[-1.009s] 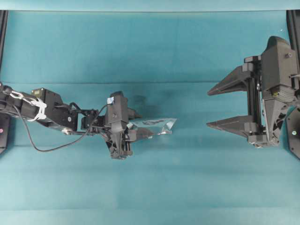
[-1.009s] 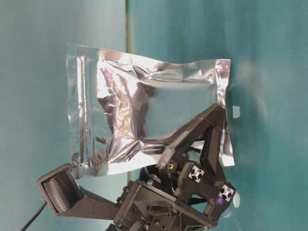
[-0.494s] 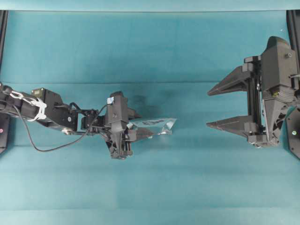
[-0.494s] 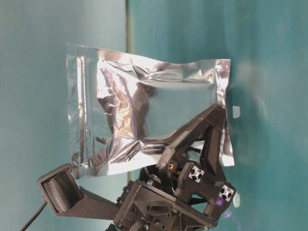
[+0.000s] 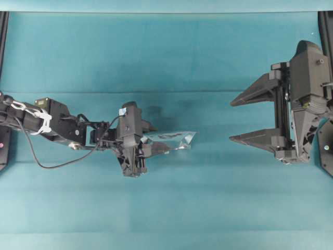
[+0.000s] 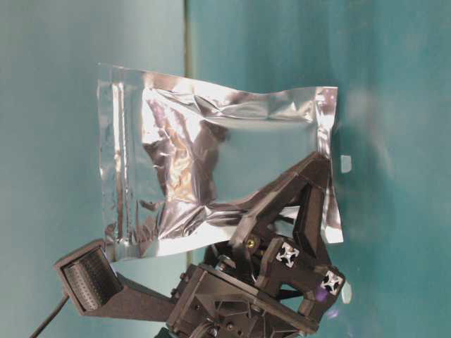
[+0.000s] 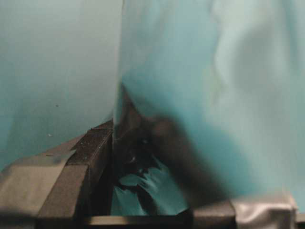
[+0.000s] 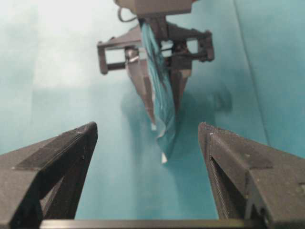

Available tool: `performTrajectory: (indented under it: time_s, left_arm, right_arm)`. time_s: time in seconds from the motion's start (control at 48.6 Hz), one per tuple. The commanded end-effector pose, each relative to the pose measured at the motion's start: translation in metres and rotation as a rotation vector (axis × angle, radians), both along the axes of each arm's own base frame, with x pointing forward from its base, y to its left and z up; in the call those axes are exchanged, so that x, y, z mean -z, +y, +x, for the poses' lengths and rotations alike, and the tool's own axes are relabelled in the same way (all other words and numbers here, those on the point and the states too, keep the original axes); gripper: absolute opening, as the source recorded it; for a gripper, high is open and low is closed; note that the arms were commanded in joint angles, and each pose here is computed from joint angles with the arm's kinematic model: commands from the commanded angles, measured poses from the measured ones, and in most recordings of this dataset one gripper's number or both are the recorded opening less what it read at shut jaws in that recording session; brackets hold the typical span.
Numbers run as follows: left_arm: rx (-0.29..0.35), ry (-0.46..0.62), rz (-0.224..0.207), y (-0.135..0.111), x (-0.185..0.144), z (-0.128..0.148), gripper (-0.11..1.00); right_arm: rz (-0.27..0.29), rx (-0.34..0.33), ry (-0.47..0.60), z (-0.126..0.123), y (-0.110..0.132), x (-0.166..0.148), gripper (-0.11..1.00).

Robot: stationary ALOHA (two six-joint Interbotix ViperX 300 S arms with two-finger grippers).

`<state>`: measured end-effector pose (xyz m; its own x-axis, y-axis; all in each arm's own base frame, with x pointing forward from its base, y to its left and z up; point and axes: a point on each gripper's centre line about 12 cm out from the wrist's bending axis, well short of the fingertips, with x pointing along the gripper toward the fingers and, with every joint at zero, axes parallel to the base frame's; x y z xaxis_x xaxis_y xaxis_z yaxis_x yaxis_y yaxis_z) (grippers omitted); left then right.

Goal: Hand over the silver zip bag and make it stand upright.

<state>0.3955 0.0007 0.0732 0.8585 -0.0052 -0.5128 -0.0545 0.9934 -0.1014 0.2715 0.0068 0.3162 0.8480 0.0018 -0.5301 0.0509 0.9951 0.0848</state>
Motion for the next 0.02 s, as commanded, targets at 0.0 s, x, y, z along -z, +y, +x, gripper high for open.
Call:
performTrajectory:
  time_s: [0.0]
  left_arm:
    - [0.005, 0.000, 0.000, -0.0014, -0.0009, 0.0000, 0.30]
  right_arm:
    - [0.007, 0.006, -0.025, -0.0002, -0.0005, -0.0065, 0.87]
